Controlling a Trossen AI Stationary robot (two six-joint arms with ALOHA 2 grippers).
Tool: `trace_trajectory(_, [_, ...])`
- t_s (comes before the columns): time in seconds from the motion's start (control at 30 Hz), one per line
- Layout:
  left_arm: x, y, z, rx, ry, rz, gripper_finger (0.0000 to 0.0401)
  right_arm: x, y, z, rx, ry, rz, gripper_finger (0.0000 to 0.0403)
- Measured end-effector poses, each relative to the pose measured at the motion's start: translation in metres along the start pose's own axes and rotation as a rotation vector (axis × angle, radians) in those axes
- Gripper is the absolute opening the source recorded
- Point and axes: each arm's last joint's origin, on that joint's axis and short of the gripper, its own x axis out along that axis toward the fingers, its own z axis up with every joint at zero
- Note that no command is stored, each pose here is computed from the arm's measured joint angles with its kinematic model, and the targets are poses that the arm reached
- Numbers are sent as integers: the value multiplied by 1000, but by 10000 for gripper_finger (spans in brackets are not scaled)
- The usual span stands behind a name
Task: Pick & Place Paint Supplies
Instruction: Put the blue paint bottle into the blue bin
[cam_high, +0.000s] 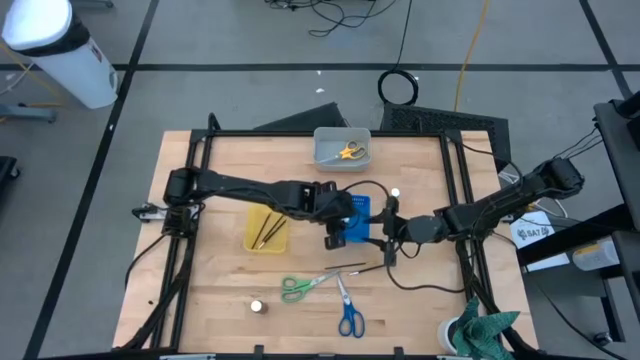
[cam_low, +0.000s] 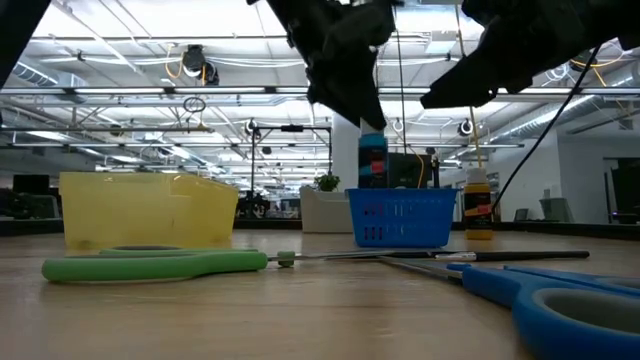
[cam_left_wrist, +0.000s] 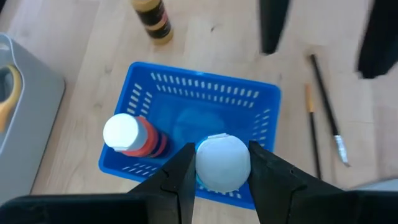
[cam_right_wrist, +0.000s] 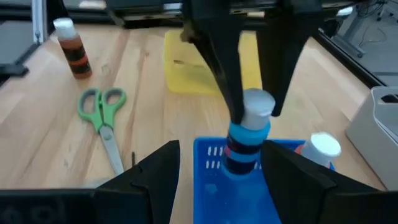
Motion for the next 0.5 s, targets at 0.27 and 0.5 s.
trace_trajectory(0.27, [12, 2, -9, -16, 9, -30, 124, -1, 2, -1, -4, 4, 7, 208])
trace_trajectory(0.5, [21, 3, -19, -44, 17, -38, 124, -1, 1, 0, -3, 1, 6, 208])
